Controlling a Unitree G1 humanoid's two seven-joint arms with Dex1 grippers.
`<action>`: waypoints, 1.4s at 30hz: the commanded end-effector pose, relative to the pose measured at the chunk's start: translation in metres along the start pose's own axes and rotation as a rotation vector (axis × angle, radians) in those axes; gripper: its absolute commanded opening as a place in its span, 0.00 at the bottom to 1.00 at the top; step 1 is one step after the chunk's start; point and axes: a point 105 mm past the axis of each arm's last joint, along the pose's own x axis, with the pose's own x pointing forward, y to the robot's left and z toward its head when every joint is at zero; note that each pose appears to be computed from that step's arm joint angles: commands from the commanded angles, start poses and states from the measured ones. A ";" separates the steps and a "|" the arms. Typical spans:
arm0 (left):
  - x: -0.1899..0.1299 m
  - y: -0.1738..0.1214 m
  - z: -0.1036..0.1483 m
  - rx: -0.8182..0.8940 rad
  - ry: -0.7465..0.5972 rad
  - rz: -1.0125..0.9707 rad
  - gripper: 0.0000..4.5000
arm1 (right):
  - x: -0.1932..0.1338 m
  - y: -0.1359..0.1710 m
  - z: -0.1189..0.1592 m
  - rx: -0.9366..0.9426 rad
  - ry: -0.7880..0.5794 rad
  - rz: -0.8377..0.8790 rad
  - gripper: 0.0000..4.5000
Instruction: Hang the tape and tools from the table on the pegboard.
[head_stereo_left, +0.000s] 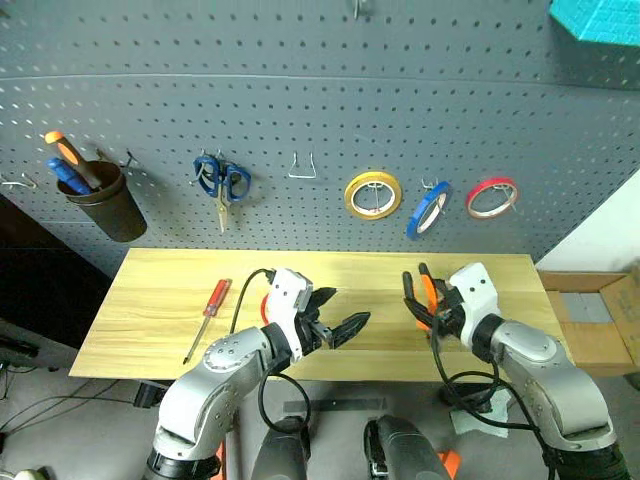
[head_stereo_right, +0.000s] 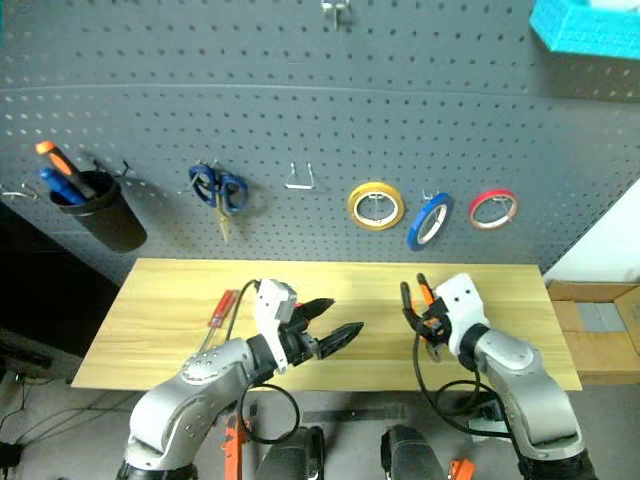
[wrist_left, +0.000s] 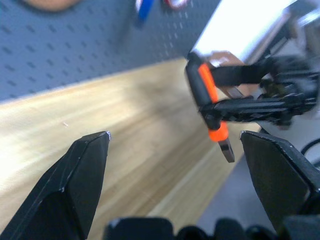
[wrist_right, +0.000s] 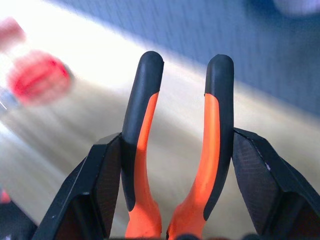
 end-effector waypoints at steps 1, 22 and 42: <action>-0.012 -0.007 0.027 0.031 -0.098 0.026 1.00 | 0.003 0.010 0.057 -0.071 -0.233 0.021 0.62; -0.070 0.077 0.101 0.183 -0.262 0.397 1.00 | 0.098 0.005 0.205 -0.202 -0.682 0.078 0.62; -0.026 0.095 0.119 0.254 -0.265 0.325 1.00 | 0.133 0.002 0.228 -0.198 -0.771 0.028 0.62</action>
